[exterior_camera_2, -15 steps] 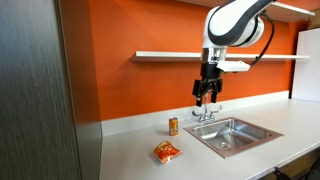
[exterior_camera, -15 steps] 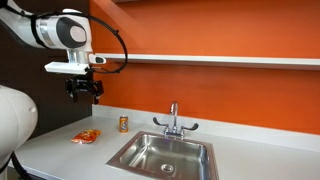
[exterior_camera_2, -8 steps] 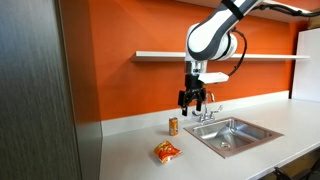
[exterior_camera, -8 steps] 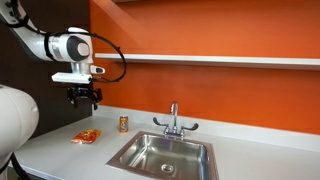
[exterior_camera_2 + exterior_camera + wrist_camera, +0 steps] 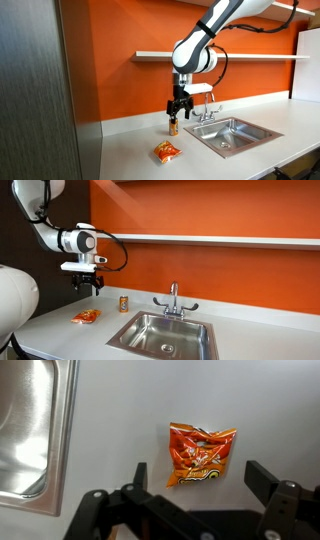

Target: Move the snack packet to the left side of the first shelf

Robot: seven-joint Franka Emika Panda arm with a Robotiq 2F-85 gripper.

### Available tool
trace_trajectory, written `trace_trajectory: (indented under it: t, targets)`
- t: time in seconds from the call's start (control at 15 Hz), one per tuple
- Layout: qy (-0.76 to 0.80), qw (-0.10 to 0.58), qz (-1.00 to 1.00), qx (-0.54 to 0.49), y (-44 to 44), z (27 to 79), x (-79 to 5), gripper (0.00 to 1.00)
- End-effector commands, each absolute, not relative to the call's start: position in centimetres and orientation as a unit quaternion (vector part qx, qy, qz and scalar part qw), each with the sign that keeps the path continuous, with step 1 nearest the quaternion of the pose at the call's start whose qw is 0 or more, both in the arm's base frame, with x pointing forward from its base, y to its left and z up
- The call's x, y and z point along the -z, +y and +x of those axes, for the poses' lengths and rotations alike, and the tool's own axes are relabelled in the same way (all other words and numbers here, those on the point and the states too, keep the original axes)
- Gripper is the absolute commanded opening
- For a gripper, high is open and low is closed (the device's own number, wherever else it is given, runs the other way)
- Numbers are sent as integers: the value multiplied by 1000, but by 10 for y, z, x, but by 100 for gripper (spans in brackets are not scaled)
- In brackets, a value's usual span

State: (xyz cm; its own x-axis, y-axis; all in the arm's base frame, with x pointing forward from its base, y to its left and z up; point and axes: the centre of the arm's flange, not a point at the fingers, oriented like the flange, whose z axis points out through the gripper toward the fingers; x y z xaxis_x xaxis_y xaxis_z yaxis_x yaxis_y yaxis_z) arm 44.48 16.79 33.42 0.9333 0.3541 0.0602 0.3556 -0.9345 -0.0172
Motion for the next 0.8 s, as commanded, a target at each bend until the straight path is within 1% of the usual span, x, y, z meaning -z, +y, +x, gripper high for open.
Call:
trace_trajectory:
  t: [0.0,0.73]
  targets:
    - [-197,17,-980,23,180,468,-314,100]
    - [-213,25,-977,-3,208,480,-257,100]
